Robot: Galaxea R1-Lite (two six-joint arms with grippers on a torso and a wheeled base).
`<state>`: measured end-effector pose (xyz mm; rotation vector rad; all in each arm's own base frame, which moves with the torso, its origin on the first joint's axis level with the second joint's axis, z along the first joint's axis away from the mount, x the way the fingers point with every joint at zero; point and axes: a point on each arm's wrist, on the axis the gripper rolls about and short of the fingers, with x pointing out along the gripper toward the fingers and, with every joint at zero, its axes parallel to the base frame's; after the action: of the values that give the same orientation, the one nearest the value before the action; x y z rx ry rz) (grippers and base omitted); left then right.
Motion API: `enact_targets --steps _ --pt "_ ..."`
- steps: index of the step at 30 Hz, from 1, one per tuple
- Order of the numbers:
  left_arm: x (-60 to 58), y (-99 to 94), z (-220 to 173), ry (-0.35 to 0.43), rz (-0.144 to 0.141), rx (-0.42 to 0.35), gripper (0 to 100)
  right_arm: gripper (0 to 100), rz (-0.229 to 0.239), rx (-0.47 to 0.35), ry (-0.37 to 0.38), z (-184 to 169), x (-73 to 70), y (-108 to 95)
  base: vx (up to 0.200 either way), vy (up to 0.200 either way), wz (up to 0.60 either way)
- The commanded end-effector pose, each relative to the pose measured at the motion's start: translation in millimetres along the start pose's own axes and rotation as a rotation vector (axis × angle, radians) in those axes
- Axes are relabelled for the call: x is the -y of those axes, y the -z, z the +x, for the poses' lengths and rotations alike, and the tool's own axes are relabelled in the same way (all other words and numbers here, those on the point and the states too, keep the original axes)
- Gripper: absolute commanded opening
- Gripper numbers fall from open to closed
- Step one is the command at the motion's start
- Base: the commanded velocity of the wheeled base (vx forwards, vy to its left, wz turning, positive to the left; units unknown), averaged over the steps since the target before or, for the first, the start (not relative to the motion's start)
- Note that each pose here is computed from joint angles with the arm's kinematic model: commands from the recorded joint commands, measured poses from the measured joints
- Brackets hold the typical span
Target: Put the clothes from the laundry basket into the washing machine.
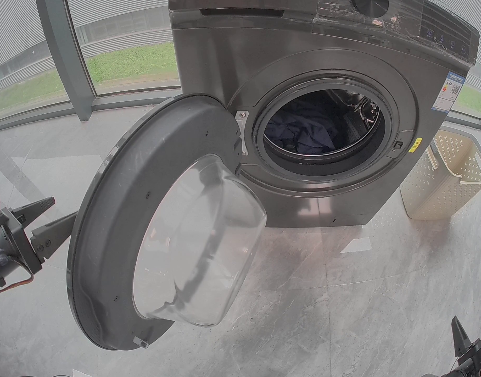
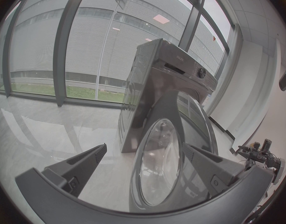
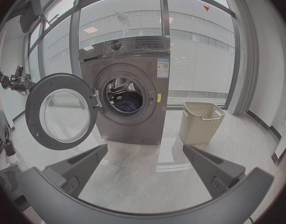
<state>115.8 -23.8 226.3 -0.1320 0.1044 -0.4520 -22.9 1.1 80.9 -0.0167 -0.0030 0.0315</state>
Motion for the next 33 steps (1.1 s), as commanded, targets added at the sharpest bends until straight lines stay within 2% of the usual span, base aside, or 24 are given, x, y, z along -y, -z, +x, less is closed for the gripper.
enact_targets --steps 1,2,7,11,22,30,33 --pt "3.6 8.3 8 0.052 -0.006 -0.05 100 100 0.0 -0.003 -0.001 0 -0.1 5 0.0 0.0 0.0" --pt "3.6 8.3 8 0.052 -0.006 -0.05 100 100 0.0 -0.003 -0.001 0 -0.1 5 0.0 0.0 0.0" --pt "19.1 9.9 9 0.171 0.003 -0.066 100 100 0.0 -0.003 -0.001 0 -0.1 5 0.0 0.0 0.0" --pt "27.0 11.9 14 0.225 0.002 -0.09 100 100 0.0 -0.003 -0.001 0 -0.1 5 0.0 0.0 0.0" --pt "37.9 14.8 39 0.286 0.006 -0.145 100 100 0.0 -0.003 -0.001 0 -0.1 5 0.0 0.0 0.0" --pt "39.7 15.2 60 0.297 0.01 -0.121 100 100 0.0 -0.003 -0.001 0 -0.1 5 0.0 0.0 0.0" --pt "44.2 13.0 62 0.319 0.013 -0.118 100 100 0.0 -0.003 -0.001 0 -0.1 5 0.0 0.0 0.0"
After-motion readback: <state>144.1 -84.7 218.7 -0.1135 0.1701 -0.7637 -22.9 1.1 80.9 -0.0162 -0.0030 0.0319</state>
